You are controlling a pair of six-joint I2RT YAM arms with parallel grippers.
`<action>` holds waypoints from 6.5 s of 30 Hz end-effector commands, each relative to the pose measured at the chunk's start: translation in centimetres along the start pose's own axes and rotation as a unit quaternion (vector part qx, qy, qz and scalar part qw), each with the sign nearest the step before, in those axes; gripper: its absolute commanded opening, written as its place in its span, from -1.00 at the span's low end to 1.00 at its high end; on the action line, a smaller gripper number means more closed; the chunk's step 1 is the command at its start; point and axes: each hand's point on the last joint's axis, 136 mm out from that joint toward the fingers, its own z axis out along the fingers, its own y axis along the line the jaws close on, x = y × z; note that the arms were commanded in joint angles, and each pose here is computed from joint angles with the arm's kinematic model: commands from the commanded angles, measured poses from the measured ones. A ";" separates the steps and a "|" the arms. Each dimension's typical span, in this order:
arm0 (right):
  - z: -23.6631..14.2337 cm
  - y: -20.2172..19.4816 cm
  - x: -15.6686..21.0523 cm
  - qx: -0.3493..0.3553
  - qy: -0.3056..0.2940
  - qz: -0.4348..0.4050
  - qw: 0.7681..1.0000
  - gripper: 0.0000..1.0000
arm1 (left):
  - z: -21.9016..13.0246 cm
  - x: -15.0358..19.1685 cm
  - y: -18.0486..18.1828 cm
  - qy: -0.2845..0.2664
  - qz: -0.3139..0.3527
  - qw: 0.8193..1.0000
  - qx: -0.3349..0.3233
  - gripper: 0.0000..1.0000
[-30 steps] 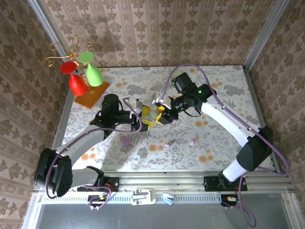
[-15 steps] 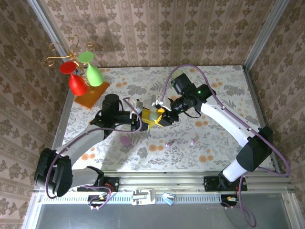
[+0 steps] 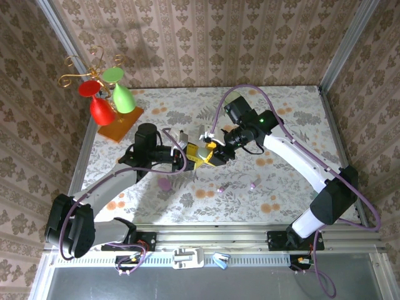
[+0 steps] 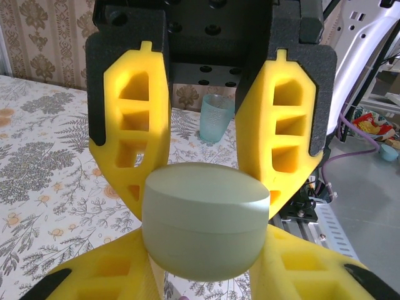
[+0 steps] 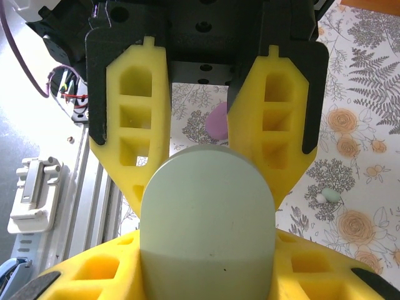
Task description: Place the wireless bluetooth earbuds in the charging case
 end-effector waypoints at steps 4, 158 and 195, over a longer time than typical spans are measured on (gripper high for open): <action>-0.9 0.2 -1.2 0.021 -0.026 -0.030 0.999 0.01 | 0.3 -1.9 -1.4 -0.024 0.042 0.998 0.028 -0.45; -8.2 -5.1 -4.0 0.141 -0.227 0.035 0.963 0.97 | -2.1 -3.2 5.0 -0.076 0.047 0.995 -0.044 -0.43; -5.8 -25.1 20.7 0.471 -0.105 0.620 0.619 0.25 | -7.3 -1.1 7.4 -0.105 0.146 0.952 -0.248 -0.50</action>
